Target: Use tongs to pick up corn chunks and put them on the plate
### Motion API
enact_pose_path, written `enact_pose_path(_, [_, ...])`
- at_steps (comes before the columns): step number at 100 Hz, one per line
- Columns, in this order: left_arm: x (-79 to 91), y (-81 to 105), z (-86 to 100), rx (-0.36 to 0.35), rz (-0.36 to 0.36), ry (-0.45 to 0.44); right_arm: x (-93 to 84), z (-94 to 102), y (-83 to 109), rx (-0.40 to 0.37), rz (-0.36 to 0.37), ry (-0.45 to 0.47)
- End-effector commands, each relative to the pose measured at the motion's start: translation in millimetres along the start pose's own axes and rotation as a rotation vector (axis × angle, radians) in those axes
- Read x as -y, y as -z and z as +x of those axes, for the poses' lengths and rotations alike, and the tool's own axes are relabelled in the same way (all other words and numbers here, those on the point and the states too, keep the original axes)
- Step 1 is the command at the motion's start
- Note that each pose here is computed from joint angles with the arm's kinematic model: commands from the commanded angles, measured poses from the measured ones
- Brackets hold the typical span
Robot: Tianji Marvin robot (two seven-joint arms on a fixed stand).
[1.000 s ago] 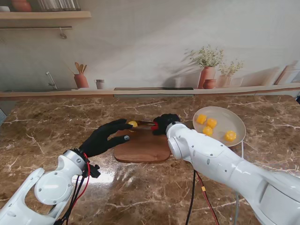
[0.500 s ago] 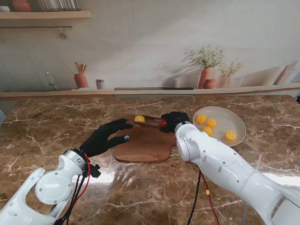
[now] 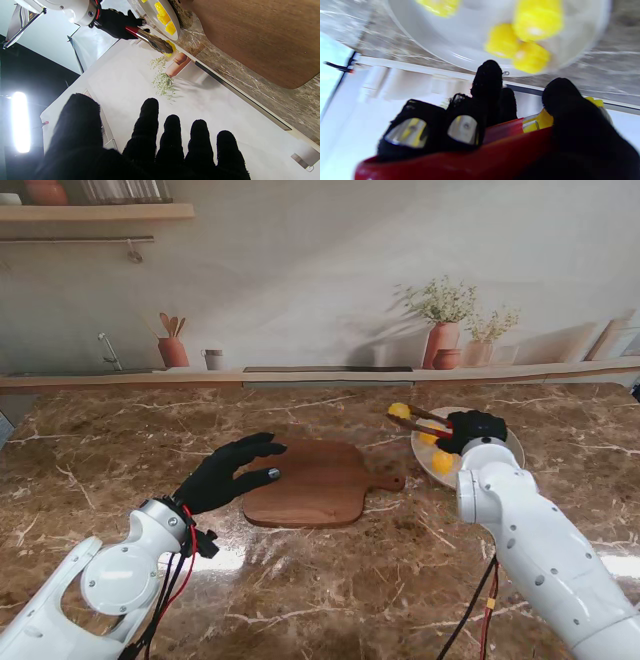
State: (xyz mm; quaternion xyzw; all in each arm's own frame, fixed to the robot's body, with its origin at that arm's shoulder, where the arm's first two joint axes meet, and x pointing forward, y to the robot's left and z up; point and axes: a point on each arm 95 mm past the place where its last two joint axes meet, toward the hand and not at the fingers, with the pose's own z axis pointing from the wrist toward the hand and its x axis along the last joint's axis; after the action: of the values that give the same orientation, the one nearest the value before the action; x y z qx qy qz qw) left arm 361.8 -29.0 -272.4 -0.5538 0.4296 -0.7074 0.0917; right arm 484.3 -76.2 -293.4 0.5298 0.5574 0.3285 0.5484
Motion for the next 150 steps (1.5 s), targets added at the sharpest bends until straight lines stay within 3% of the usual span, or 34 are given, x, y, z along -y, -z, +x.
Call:
enact_pose_path(1, [-3.7,-0.3,-1.0,0.004,-0.006,0.009,18.9,-27.0,0.6,0.083,0.049,0.017])
enact_pose_path(21, [-4.5,-1.4,-3.3,0.009,-0.009,0.014,35.5,-64.2,3.8,0.220,0.096,0.030])
enact_pose_path(36, [-3.8,-0.5,-5.9,0.019,-0.008,0.015,46.2,-81.3,7.3,0.305,0.123,0.005])
enact_pose_path(59, [-4.0,-0.8,-7.1,0.019,-0.006,0.016,55.7,-90.1,9.3,0.343,0.150,0.015])
enact_pose_path(87, [-2.8,-1.9,-8.6,0.016,-0.004,0.012,56.8,-86.4,15.0,0.330,0.133,-0.011])
enact_pose_path(98, [-3.2,-2.0,-8.9,0.014,-0.005,0.011,54.6,-78.1,22.9,0.286,0.090,-0.050])
enact_pose_path(123, [-3.5,-2.1,-9.7,0.008,-0.007,0.012,52.4,-50.8,48.7,0.100,-0.001,-0.130])
enact_pose_path(150, [-4.6,-1.3,-10.9,0.000,-0.004,0.010,65.3,-26.5,79.6,-0.199,-0.047,-0.216])
